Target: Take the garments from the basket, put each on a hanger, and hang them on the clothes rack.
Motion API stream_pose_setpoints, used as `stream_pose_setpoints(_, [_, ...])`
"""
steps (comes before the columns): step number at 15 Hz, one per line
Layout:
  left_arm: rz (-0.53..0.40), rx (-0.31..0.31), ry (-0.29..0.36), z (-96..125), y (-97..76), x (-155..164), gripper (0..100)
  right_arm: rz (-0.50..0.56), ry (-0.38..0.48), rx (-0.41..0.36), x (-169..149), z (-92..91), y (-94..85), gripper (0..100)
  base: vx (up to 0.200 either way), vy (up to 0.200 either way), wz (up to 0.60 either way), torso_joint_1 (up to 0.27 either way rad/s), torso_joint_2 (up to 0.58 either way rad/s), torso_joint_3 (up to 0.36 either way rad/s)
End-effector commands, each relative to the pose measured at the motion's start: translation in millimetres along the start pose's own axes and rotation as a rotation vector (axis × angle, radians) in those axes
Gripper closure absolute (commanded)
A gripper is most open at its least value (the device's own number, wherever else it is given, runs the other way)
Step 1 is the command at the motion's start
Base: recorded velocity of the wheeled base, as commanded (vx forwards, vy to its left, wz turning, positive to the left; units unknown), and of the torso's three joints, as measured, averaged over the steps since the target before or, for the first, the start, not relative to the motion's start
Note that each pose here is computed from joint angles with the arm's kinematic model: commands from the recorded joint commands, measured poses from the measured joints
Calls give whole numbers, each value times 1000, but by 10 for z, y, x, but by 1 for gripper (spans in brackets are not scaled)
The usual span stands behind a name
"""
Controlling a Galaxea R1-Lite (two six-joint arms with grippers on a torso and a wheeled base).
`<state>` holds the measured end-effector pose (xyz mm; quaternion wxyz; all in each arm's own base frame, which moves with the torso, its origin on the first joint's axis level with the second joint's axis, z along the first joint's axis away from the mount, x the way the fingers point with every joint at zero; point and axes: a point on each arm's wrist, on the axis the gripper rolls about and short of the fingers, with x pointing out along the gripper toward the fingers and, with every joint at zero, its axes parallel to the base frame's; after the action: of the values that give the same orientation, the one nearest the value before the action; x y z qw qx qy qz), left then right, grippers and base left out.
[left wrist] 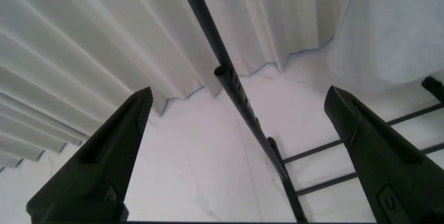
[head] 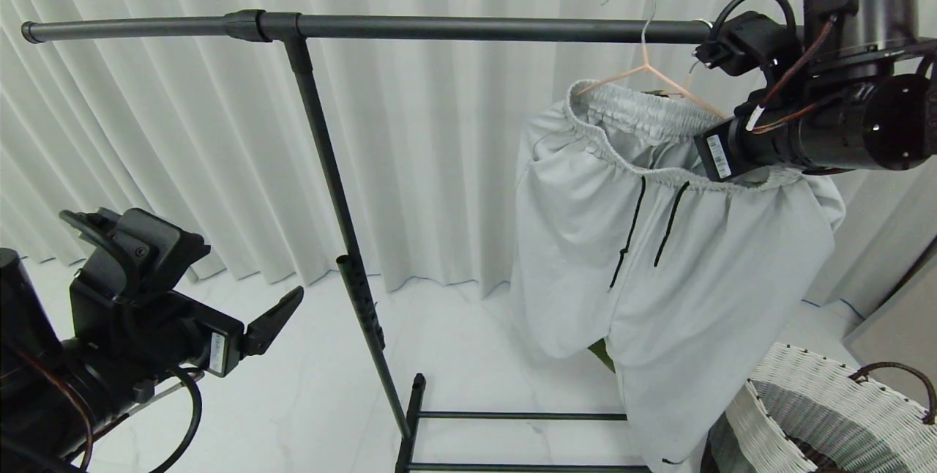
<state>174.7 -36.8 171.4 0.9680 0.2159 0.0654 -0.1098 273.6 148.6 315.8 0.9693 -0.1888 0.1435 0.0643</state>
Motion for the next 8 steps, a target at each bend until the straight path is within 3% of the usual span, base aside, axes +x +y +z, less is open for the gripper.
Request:
stream_pose_setpoints(1, [-1, -1, 3, -10, -4, -7, 0, -17, 3, 7, 121, 27, -16, 100, 0, 0, 0, 0, 0, 0])
stream_pose_setpoints(8, [0, -1, -3, -1, -3, -16, 0, -47, 59, -3, 484, -63, 62, 100, 0, 0, 0, 0, 0, 0])
